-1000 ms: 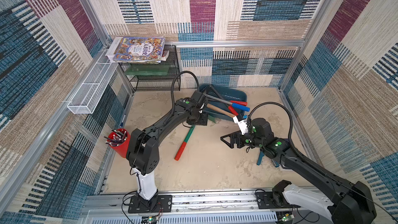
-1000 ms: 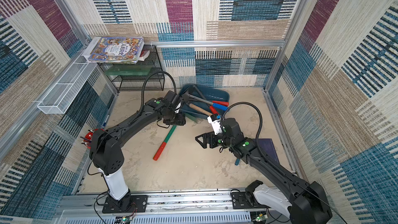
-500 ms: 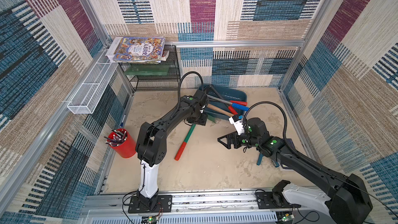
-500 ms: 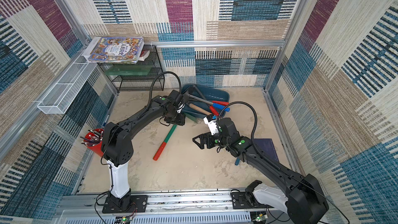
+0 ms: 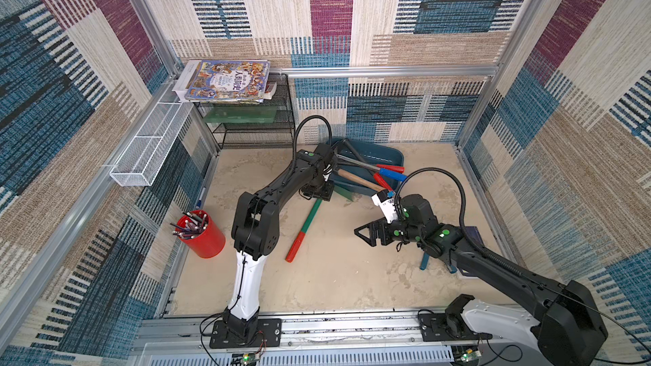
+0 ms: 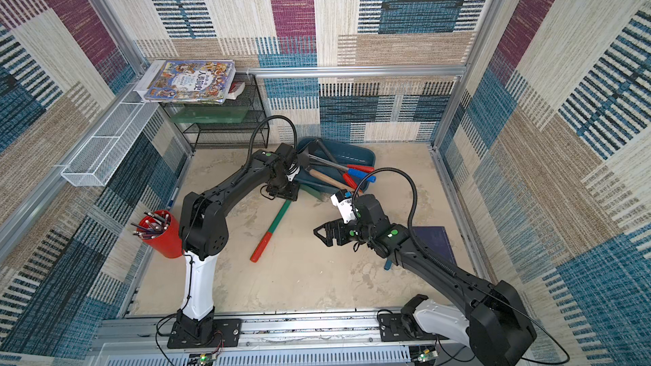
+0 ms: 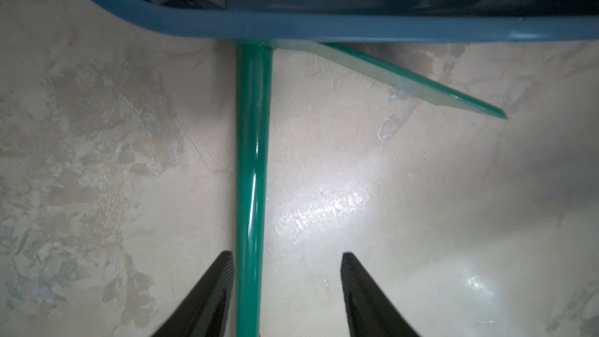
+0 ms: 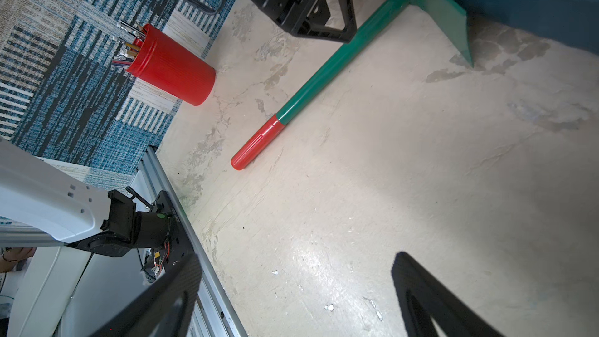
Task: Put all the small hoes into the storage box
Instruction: Pick up the hoe from the center of the board.
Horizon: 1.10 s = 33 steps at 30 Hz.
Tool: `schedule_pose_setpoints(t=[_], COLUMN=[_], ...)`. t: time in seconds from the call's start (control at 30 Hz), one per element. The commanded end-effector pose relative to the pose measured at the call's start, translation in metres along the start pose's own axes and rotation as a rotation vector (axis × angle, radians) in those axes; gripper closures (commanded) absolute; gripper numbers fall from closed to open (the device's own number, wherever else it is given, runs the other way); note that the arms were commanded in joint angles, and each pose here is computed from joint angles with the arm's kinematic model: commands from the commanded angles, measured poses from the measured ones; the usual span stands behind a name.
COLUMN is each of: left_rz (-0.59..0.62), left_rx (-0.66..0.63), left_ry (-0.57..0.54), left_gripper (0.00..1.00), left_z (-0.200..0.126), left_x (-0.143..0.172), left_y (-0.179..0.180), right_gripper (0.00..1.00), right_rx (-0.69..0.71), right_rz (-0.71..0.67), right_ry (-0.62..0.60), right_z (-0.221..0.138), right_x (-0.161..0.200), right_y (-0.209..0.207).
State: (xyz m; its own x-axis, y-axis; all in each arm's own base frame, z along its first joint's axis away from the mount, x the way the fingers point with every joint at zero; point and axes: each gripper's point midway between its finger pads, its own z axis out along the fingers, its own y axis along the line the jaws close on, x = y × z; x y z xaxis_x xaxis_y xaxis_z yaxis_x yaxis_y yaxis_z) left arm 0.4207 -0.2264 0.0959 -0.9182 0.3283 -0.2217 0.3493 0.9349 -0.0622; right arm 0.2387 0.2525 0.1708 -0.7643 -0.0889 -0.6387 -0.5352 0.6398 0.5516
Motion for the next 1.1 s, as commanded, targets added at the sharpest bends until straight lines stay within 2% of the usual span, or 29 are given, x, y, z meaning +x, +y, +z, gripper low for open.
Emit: schedule_pose_setpoints(t=[0.0,0.3,1.07], left_rz=[0.043,0.047,0.028], left_rx=[0.007,0.001,-0.037], left_ry=[0.029,0.057,0.156], left_gripper=[0.43,0.44,0.51], left_z=[0.005,0.023,0.061], left_x=[0.0,-0.005,0.018], left_y=[0.0,0.005,0.016], right_gripper=[0.04,0.04,0.04], right_rx=[0.009,0.023,0.025], right_rz=[-0.007,-0.003,-0.003], right_ry=[-0.027,-0.035,-0.031], right_z=[-0.002,-0.006,-0.006], right_x=[-0.006,-0.004,-0.002], right_y=[0.001,-0.001,-0.002])
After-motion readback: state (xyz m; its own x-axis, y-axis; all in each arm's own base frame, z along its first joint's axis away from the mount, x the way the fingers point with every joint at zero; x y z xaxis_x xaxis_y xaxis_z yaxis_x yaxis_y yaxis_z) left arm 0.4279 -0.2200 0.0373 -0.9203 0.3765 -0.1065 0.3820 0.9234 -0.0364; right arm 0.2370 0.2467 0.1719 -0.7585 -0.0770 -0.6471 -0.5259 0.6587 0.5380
